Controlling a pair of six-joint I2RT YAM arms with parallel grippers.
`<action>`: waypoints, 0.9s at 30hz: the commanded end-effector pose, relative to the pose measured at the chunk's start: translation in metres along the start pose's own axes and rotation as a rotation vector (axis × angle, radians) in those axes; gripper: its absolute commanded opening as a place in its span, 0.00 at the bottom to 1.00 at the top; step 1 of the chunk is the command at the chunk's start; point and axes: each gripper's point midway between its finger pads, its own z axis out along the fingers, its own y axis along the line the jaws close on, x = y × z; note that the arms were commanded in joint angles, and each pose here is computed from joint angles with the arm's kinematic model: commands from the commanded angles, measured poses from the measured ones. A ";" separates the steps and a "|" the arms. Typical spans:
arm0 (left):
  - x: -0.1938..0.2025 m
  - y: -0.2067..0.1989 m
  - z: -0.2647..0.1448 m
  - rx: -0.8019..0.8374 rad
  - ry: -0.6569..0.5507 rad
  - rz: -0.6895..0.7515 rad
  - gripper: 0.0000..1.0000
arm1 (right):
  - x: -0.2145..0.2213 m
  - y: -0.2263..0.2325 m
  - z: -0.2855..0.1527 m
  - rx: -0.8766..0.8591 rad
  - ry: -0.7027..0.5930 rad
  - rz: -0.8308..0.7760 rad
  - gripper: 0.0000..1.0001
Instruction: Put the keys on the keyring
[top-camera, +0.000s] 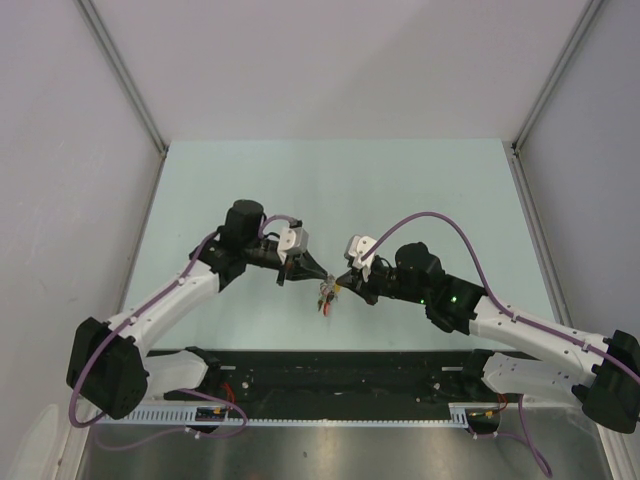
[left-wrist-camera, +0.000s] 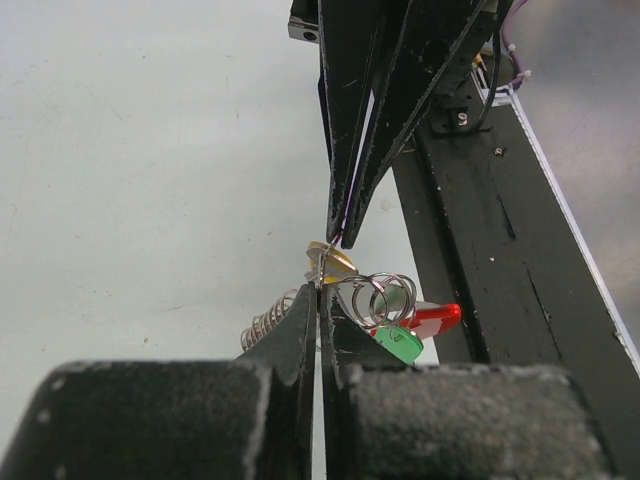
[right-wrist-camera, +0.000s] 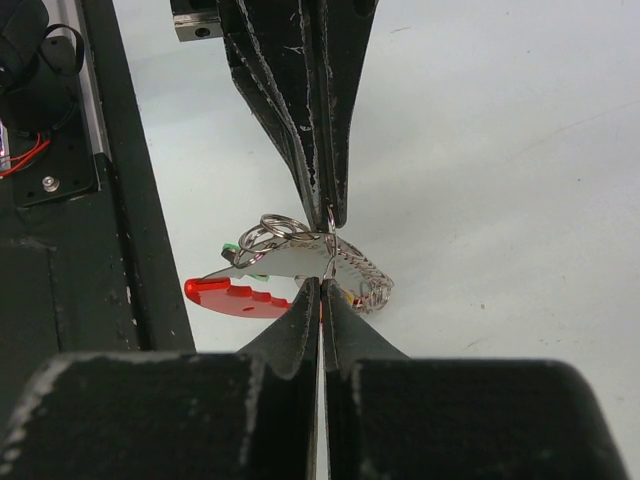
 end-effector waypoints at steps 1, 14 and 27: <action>-0.017 -0.025 0.004 0.139 -0.039 0.014 0.01 | -0.021 0.004 0.002 -0.020 -0.065 -0.033 0.00; -0.012 -0.038 0.009 0.210 -0.003 0.005 0.00 | -0.019 0.005 -0.003 -0.056 -0.062 -0.067 0.00; -0.017 -0.044 0.013 0.219 -0.004 0.031 0.00 | -0.028 0.001 -0.005 -0.061 -0.101 -0.035 0.00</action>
